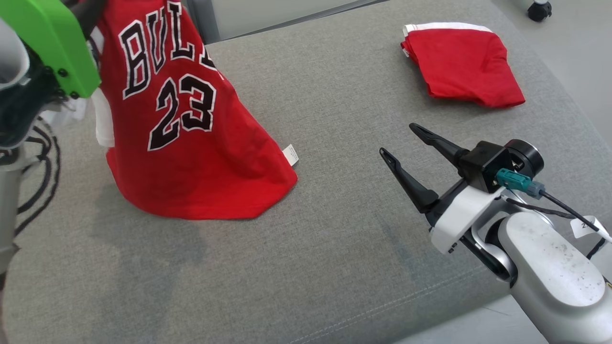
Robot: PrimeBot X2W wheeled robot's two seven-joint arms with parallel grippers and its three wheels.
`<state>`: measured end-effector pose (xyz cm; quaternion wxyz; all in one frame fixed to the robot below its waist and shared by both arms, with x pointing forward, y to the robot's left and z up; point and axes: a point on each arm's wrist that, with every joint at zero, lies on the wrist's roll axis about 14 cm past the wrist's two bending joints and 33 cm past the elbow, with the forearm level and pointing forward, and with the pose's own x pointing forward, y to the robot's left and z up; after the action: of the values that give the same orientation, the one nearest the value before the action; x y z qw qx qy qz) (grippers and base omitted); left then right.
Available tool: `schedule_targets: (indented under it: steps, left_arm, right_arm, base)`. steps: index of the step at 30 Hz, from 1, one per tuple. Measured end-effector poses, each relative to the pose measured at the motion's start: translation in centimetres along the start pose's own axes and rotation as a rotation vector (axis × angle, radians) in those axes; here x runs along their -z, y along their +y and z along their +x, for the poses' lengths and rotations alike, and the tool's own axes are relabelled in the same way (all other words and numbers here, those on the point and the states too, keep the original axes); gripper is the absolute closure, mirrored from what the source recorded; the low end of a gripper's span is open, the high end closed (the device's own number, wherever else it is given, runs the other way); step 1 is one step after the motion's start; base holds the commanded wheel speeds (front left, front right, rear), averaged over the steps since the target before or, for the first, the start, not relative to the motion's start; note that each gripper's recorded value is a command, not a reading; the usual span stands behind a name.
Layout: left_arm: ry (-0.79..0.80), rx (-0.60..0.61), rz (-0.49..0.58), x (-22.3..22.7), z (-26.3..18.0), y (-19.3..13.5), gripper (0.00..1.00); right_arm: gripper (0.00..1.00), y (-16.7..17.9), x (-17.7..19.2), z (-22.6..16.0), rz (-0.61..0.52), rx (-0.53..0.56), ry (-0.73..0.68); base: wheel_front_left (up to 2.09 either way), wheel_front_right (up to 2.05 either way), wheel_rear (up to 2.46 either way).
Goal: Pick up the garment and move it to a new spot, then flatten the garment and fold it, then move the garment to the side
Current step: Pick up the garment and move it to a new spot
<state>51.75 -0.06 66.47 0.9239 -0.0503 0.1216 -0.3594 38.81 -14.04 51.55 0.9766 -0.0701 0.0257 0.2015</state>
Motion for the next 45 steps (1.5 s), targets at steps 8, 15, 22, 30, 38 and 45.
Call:
schedule_targets:
  steps: [8, 15, 22, 30, 38, 45]
  left_arm:
    - [0.023, 0.262, -0.072, 1.8, 2.5, -7.5, 1.00]
    - [0.085, 0.481, -0.091, 4.6, 3.1, -13.0, 1.00]
    - [0.232, 0.515, -0.119, 9.3, 3.5, -13.3, 1.00]
    - [0.697, 0.374, -0.147, 22.2, 0.6, -7.1, 1.00]
    - [0.628, 0.492, -0.261, 20.3, -0.9, -10.2, 1.00]
    - [0.464, 0.477, -0.210, 16.4, -2.0, -10.0, 1.00]
  right_arm:
    - [0.00, -0.4, 0.4, -0.4, 0.019, 0.020, 0.013]
    - [0.00, -0.9, 1.0, -0.6, 0.026, 0.035, 0.027]
    - [0.00, -1.1, 1.6, -0.6, 0.041, 0.043, 0.041]
    - [0.00, -2.1, 2.6, -0.7, 0.045, 0.073, 0.066]
    - [0.00, -2.0, 3.9, -0.8, 0.038, 0.056, 0.105]
    - [0.00, -1.0, 3.5, 0.4, 0.028, 0.010, 0.089]
  base:
    - [0.00, 0.00, 0.00]
    - [0.00, 0.00, 0.00]
    - [0.00, 0.00, 0.00]
    - [0.00, 0.00, 0.00]
    - [0.00, 0.00, 0.00]
    - [0.00, 0.00, 0.00]
